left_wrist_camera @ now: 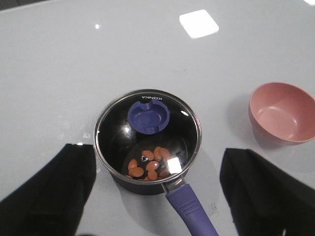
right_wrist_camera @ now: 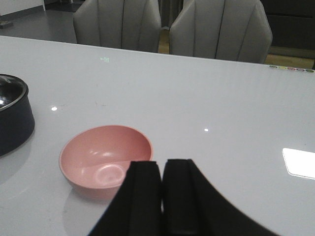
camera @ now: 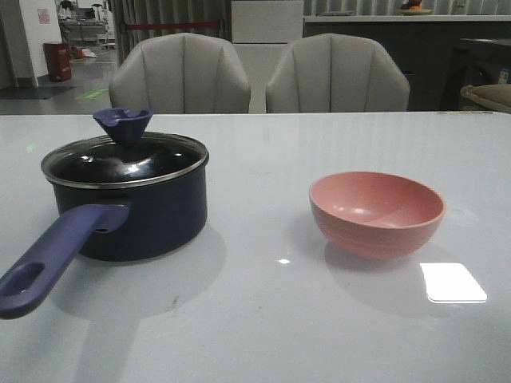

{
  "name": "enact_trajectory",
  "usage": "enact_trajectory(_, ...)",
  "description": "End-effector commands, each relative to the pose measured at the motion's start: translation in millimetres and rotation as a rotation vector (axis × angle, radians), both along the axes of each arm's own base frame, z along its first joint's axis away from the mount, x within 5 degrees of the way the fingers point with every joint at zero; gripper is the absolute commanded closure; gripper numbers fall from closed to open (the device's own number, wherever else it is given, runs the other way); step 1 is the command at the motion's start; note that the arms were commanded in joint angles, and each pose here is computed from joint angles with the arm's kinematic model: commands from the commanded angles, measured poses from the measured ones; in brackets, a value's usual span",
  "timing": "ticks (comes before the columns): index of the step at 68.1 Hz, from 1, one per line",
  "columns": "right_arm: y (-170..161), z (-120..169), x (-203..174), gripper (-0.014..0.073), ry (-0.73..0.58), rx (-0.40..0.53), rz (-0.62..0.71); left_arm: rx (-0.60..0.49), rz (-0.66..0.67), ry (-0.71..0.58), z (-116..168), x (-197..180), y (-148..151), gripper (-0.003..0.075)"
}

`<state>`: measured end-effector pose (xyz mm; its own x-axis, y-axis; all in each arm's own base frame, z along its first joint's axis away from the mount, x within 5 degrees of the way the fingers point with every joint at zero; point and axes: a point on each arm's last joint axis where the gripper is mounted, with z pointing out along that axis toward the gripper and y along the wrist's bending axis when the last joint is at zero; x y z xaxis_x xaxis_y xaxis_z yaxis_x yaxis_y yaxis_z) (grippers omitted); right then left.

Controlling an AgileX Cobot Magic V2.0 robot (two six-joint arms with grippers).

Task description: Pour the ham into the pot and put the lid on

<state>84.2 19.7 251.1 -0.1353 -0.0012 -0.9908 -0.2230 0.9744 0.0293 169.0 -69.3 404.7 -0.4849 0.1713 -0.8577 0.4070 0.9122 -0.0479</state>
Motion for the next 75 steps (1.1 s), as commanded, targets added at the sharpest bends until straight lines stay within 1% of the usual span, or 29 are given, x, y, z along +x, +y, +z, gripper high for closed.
enact_trajectory(1,-1.2,16.3,1.5,0.0436,-0.101,0.013,-0.015,-0.083,0.013,-0.186,5.8,-24.9,9.0,0.0155)
enact_trajectory(3,-1.2,16.3,1.5,0.0436,-0.101,0.013,-0.015,-0.085,0.015,-0.191,-1.0,-29.8,11.0,0.0155)
enact_trajectory(7,-1.2,16.3,1.5,0.0436,-0.101,0.013,-0.015,-0.107,0.022,-0.248,-9.5,-46.3,17.7,0.0155)
enact_trajectory(8,-1.2,16.3,1.5,0.0436,-0.101,0.013,-0.015,-0.108,0.024,-0.250,-15.2,-49.3,18.9,0.0155)
enact_trajectory(13,-1.2,16.3,1.5,0.0436,-0.101,0.013,-0.015,-0.137,0.031,-0.324,-26.9,-69.9,27.1,0.0155)
enact_trajectory(22,-1.2,16.3,1.5,0.0436,-0.101,0.013,-0.015,-0.176,0.043,-0.433,-56.6,-101.3,39.8,0.0155)
enact_trajectory(31,-1.2,16.3,1.5,0.0436,-0.101,0.013,-0.015,-0.192,0.050,-0.478,-90.0,-115.5,45.7,0.0155)
enact_trajectory(37,-1.2,16.3,1.5,0.0436,-0.101,0.013,-0.015,-0.194,0.054,-0.495,-104.9,-118.4,47.3,0.0164)
enact_trajectory(40,-1.2,16.3,1.5,0.0436,-0.101,0.013,-0.015,-0.197,0.057,-0.503,-110.2,-118.0,47.4,0.0192)
enact_trajectory(43,-1.2,16.3,1.5,0.0436,-0.101,0.013,-0.015,-0.206,0.061,-0.524,-111.0,-117.8,47.7,0.0243)
enact_trajectory(50,-1.2,16.3,1.5,0.0436,-0.101,0.013,-0.015,-0.219,0.066,-0.558,-108.9,-117.5,48.1,0.0439)
enact_trajectory(51,-1.2,16.3,1.5,0.0436,-0.101,0.013,-0.015,-0.220,0.066,-0.561,-108.5,-117.6,48.1,0.0482)
enact_trajectory(56,-1.2,16.3,1.5,0.0436,-0.101,0.013,-0.015,-0.224,0.068,-0.572,-107.5,-117.6,48.3,0.0614)
enact_trajectory(57,-1.2,16.3,1.5,0.0436,-0.101,0.013,-0.015,-0.224,0.068,-0.572,-107.5,-117.6,48.3,0.0622)
enact_trajectory(60,-1.2,16.3,1.5,0.0436,-0.101,0.013,-0.015,-0.222,0.067,-0.566,-108.0,-117.6,48.2,0.0595)
enact_trajectory(75,-1.2,16.3,1.5,0.0436,-0.101,0.013,-0.015,-0.218,0.066,-0.555,-110.5,-117.1,47.9,0.0607)
